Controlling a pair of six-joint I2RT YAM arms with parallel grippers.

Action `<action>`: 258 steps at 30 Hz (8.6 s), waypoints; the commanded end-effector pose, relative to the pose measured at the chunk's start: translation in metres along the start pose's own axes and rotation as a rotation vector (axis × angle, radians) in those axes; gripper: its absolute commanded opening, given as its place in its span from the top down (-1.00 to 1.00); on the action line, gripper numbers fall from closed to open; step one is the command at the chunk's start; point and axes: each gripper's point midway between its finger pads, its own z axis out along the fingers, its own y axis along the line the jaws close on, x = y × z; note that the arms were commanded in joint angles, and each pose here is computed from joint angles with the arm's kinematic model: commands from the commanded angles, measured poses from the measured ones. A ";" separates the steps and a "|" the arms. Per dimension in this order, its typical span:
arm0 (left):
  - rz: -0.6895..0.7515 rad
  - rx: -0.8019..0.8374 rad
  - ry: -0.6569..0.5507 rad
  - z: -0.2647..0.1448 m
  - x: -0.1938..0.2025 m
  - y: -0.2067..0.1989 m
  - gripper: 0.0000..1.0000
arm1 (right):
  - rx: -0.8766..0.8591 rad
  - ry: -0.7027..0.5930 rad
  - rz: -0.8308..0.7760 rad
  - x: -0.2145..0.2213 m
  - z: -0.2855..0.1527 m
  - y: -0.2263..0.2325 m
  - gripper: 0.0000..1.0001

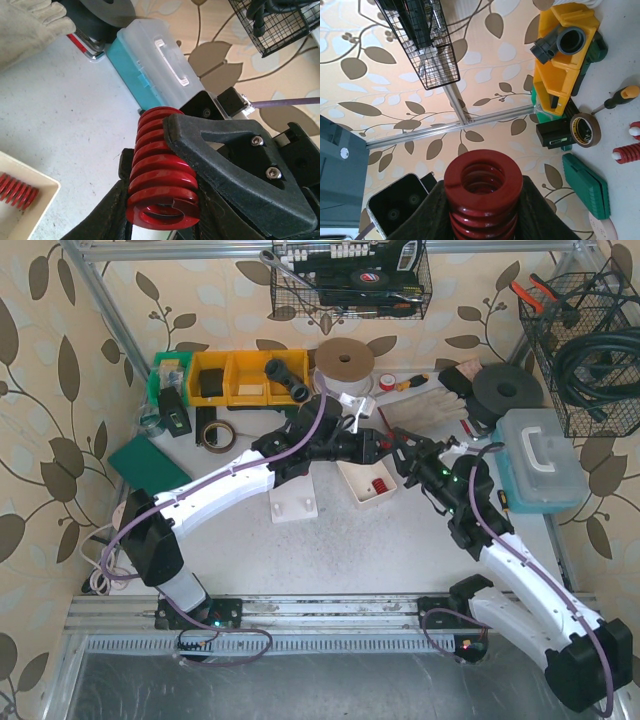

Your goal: Install the large spring

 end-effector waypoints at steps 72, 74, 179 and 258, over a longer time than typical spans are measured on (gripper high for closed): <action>-0.188 -0.957 0.711 -0.190 0.127 0.172 1.00 | 0.624 0.071 -1.123 -0.004 0.006 -0.139 -1.00; -0.190 -0.955 0.708 -0.189 0.129 0.174 1.00 | 0.621 0.074 -1.123 -0.003 0.006 -0.139 -1.00; -0.264 -0.969 0.857 -0.152 0.165 0.248 1.00 | 0.618 0.091 -1.134 0.002 0.011 -0.144 -0.96; -0.139 -0.339 -0.079 -0.139 0.120 0.144 -0.28 | 1.313 0.542 -1.021 -0.029 0.018 -0.185 -0.56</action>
